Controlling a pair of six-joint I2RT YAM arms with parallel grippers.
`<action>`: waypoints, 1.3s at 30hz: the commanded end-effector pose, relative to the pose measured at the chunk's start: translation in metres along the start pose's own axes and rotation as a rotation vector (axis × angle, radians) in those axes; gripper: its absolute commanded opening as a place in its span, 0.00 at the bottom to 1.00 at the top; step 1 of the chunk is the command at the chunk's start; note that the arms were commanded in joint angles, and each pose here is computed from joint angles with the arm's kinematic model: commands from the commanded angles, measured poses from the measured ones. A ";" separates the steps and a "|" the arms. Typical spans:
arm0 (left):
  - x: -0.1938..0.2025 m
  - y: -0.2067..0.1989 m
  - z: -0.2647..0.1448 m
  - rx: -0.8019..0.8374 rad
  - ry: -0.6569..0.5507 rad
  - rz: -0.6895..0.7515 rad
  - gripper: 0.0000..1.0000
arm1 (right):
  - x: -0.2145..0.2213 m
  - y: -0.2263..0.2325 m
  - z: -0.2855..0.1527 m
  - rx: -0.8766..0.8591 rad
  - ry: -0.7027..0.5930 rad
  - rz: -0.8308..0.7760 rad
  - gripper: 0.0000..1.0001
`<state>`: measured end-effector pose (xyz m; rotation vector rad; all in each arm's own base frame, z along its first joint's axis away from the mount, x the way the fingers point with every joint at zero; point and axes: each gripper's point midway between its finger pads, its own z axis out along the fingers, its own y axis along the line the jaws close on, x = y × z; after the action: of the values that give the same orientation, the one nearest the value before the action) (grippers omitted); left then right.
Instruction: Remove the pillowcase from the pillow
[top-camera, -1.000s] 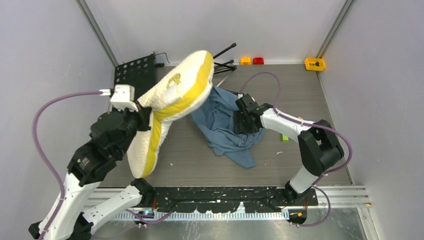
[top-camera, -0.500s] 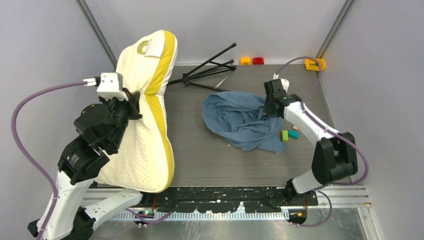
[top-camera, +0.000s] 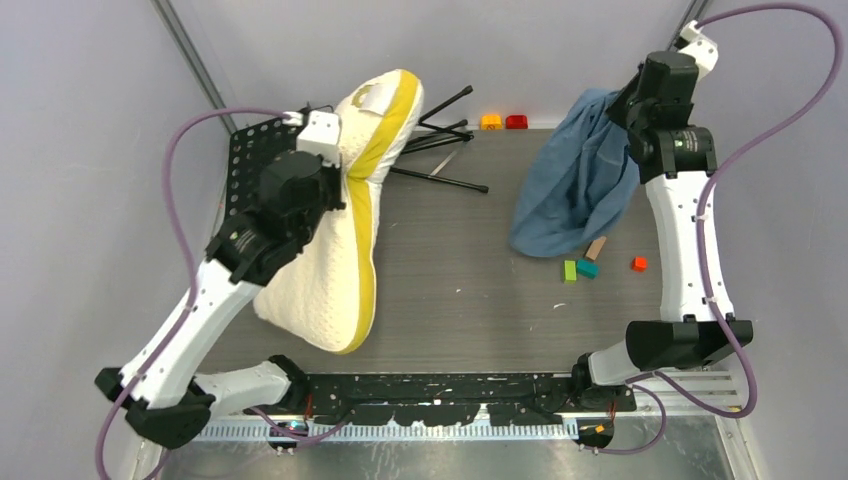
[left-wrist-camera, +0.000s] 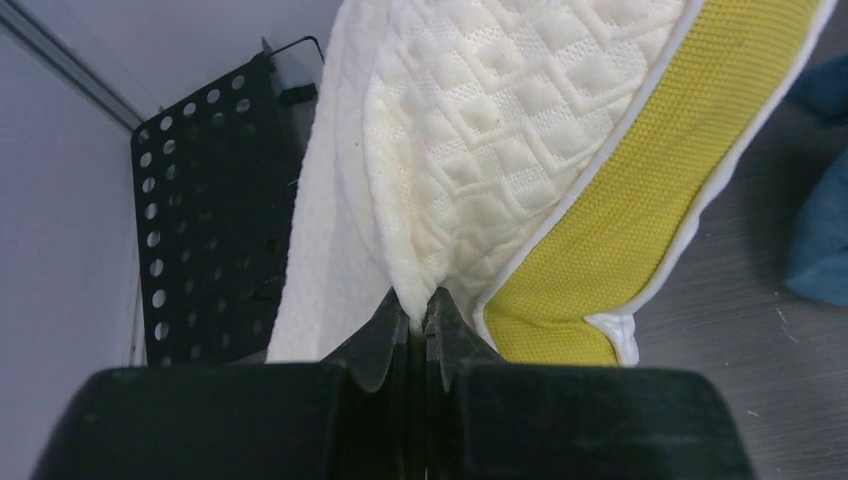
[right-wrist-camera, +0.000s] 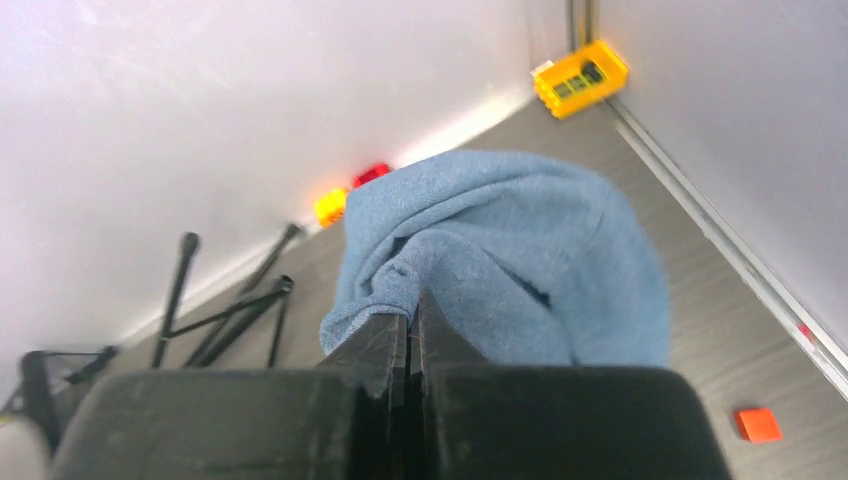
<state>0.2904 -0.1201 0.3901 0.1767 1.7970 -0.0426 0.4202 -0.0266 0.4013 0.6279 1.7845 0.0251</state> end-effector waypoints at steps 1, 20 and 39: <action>-0.085 -0.013 0.015 0.015 -0.234 -0.065 0.00 | -0.017 0.026 -0.016 -0.122 0.011 0.018 0.00; -0.021 0.013 0.063 -0.116 -0.022 -0.091 1.00 | 0.038 -0.003 -0.051 -0.227 -0.057 0.019 0.87; 0.188 0.111 0.119 -0.400 0.126 -0.148 1.00 | 0.195 -0.085 -0.012 -0.197 -0.101 -0.254 0.89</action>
<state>0.3566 -0.0154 0.1694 -0.2319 2.0561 0.1905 0.3339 -0.0063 0.1735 0.2939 1.9416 0.0233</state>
